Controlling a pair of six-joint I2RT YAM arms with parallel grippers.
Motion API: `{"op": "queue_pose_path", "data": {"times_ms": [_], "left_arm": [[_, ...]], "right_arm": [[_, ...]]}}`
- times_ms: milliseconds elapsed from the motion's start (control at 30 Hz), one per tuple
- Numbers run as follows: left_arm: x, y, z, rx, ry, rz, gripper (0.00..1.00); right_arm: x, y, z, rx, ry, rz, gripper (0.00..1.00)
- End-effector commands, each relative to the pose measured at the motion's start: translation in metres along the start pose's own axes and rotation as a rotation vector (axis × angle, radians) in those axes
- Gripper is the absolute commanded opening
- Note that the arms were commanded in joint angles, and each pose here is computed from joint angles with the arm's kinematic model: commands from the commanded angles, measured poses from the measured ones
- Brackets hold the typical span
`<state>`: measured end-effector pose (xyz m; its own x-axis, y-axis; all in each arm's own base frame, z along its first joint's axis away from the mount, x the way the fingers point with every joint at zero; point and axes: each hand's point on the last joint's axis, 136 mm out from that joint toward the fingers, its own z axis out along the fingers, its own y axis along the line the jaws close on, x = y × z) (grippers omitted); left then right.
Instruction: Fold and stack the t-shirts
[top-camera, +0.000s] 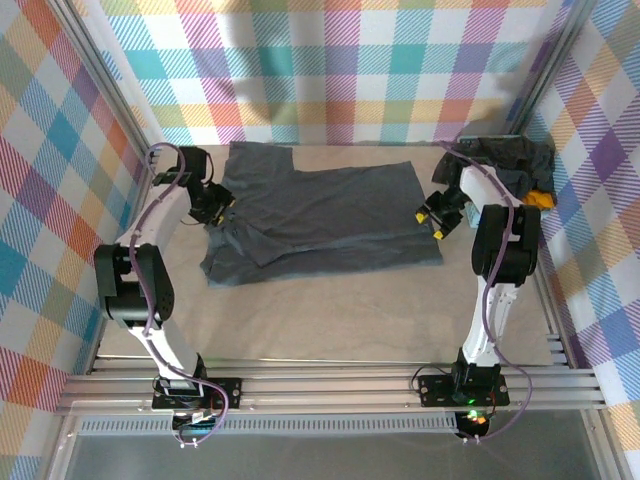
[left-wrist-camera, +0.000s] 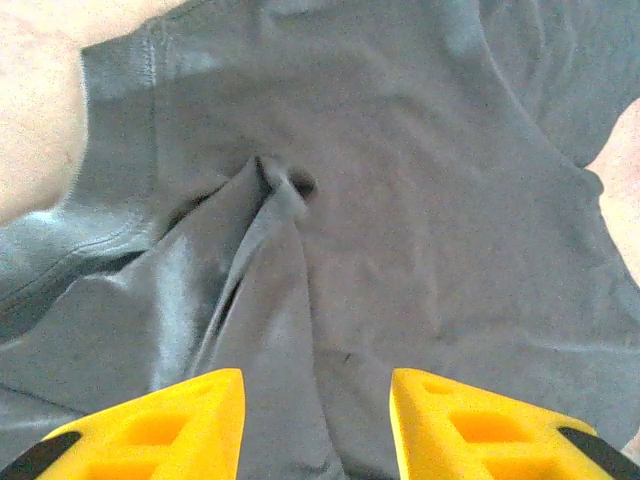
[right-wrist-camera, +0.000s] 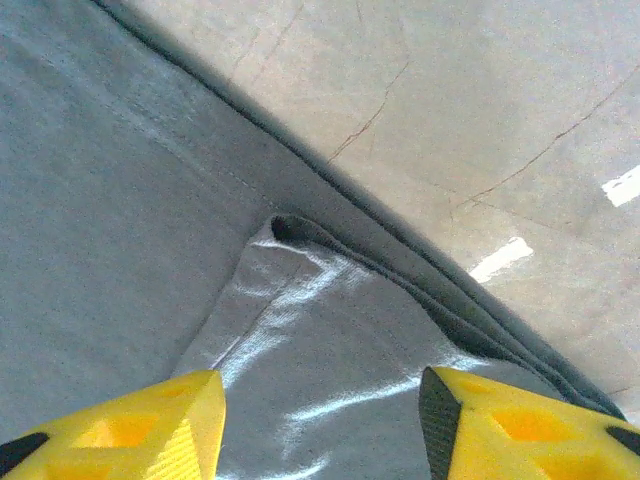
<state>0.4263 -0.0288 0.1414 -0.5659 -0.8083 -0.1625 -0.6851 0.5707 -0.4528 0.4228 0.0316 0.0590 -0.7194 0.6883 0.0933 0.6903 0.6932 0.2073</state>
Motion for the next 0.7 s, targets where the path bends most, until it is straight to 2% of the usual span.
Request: {"op": "queue_pose_path", "data": {"times_ms": [0, 100, 133, 233, 300, 433, 533, 667], "left_arm": [[0.025, 0.039, -0.027, -0.048, 0.001, -0.031, 0.41], [0.058, 0.078, -0.019, -0.091, 0.068, -0.094, 0.33], [0.067, 0.088, -0.014, -0.096, 0.089, -0.113, 0.28], [0.084, 0.101, 0.006, -0.094, 0.145, -0.183, 0.16], [0.087, 0.104, 0.020, -0.103, 0.166, -0.195, 0.12], [0.087, 0.110, 0.046, -0.157, 0.191, -0.205, 0.10], [0.082, 0.133, 0.058, -0.291, 0.169, -0.191, 0.08], [0.084, 0.167, 0.052, -0.450, 0.142, -0.195, 0.06]], "right_arm": [[0.014, -0.004, -0.034, -0.030, -0.055, -0.062, 0.56], [0.034, -0.017, -0.028, -0.057, -0.037, -0.067, 0.43], [0.040, -0.019, -0.023, -0.072, -0.028, -0.071, 0.38], [0.052, -0.025, -0.006, -0.093, 0.009, -0.086, 0.26], [0.055, -0.026, 0.005, -0.090, 0.035, -0.093, 0.20], [0.053, -0.026, 0.025, -0.060, 0.061, -0.112, 0.17], [0.051, -0.036, 0.041, 0.005, 0.086, -0.102, 0.15], [0.061, -0.061, 0.052, 0.126, 0.141, -0.056, 0.10]]}}
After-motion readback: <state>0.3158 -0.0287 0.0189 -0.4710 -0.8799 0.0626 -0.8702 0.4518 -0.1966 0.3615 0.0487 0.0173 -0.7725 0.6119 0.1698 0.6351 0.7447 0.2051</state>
